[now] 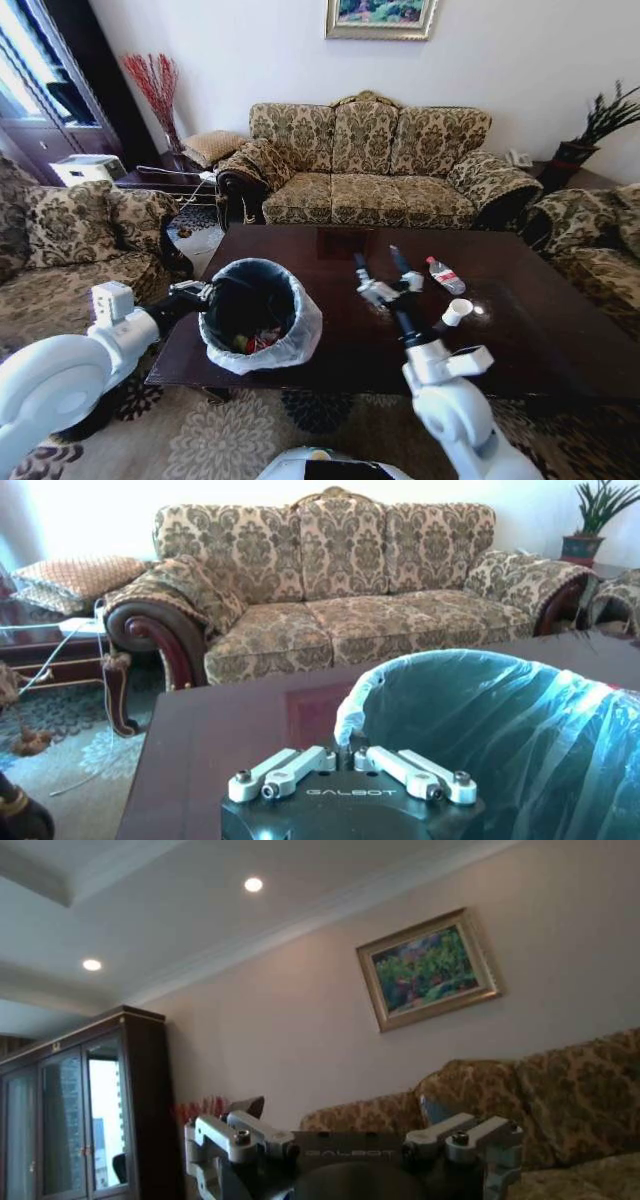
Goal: Move to the front of the table and place the trash on the table into the trash bin.
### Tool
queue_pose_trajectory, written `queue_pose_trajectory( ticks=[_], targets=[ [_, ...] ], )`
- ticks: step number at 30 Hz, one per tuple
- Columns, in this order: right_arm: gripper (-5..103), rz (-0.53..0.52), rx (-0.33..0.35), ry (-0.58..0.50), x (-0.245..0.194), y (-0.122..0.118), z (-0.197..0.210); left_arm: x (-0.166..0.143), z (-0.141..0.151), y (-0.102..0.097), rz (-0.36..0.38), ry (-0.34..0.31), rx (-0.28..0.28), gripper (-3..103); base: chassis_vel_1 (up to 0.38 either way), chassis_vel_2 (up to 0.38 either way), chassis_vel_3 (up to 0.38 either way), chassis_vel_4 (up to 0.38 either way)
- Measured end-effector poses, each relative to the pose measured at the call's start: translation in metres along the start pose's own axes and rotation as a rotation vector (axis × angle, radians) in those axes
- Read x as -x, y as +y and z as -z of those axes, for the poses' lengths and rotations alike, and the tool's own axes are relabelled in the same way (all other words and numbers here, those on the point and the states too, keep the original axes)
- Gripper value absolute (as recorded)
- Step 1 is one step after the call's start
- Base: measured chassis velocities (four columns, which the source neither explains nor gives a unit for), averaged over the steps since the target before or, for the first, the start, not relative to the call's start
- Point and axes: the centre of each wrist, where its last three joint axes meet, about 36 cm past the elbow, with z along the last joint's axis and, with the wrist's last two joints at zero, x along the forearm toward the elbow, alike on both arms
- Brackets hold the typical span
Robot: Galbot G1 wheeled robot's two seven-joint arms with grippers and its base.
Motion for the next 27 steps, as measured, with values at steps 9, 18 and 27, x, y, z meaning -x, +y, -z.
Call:
queue_pose_trajectory(
  ticks=[9, 18, 27],
  targets=[
    [100, -0.082, 0.005, 0.024, -0.019, -0.009, -0.011, -0.001, 0.002, -0.001, -0.002, -0.017, 0.005, 4, -0.058, -0.063, 0.063, 0.051],
    [100, -0.134, -0.003, 0.068, -0.029, -0.019, -0.038, -0.001, 0.002, -0.001, -0.008, -0.026, -0.001, 4, -0.205, -0.217, 0.219, 0.208],
    [100, -0.245, -0.1, 0.139, -0.045, -0.054, -0.085, 0.003, 0.007, 0.0, -0.019, -0.037, 0.002, 4, -0.238, -0.224, 0.22, 0.223]
  ],
)
